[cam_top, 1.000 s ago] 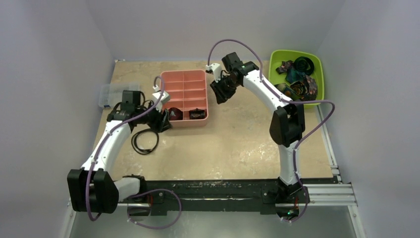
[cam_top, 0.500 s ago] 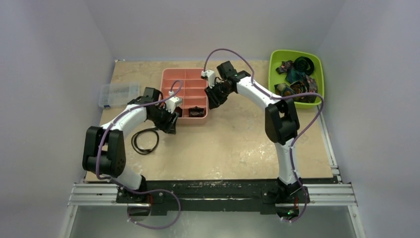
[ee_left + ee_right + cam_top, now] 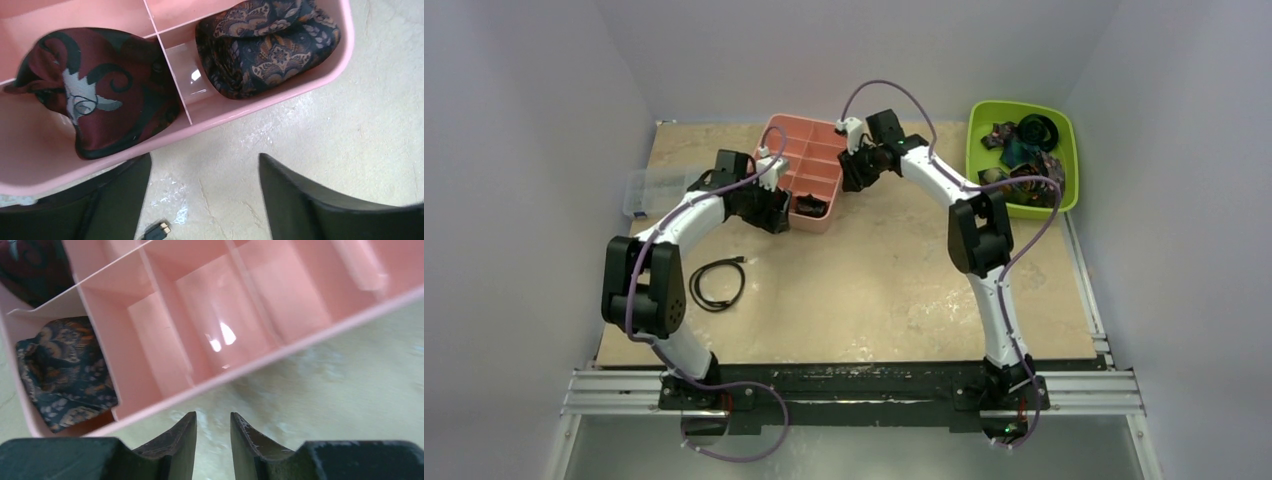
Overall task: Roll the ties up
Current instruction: Reset both arms
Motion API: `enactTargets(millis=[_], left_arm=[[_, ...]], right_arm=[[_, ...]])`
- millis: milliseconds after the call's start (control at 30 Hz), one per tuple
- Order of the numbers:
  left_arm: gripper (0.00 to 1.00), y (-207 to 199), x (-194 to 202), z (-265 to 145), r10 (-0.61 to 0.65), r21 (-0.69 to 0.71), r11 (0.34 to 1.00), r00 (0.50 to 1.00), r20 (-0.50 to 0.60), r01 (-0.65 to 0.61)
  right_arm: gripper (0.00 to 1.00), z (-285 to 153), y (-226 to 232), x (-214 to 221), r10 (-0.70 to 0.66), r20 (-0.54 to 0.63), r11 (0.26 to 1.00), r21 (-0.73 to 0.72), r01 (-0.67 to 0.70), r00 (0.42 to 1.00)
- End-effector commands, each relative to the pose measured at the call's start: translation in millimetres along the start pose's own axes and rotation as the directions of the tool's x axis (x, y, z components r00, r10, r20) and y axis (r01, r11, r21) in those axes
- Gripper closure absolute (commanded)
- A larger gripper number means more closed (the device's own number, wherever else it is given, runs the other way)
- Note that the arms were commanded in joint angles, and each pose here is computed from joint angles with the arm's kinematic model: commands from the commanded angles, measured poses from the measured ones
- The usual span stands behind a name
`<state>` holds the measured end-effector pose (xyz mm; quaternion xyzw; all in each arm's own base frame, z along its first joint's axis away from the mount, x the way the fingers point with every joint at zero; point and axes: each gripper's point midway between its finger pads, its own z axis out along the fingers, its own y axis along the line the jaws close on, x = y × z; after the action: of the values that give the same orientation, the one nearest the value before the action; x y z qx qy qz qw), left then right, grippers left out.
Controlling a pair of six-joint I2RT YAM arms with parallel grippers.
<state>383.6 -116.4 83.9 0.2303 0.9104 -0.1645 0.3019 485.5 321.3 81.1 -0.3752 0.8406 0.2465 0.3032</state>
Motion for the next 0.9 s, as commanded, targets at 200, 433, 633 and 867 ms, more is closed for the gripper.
enactTargets(millis=[200,433,633,867], left_arm=[[0.0,0.2,-63.6,-105.1,-0.082,-0.029,0.996,0.973,0.215,0.09],[0.0,26.1,-71.5,-156.5,-0.199,0.006,0.979,0.96,0.196,0.202],[0.0,48.1,-39.0,-154.8,-0.254,-0.124,0.955,0.958,0.132,0.27],[0.0,41.3,4.4,-146.1,-0.299,-0.166,0.937,0.951,0.075,0.307]], right_arm=[[0.48,-152.1,-32.7,-58.6,-0.028,0.218,0.982,0.187,-0.014,0.975],[0.26,-230.9,-40.5,-18.9,0.104,0.29,0.954,0.242,-0.178,0.951],[0.01,-259.3,-44.1,53.7,0.23,0.277,0.907,0.287,-0.309,0.933],[0.01,-267.6,-24.1,106.9,0.294,0.252,0.883,0.298,-0.363,0.922]])
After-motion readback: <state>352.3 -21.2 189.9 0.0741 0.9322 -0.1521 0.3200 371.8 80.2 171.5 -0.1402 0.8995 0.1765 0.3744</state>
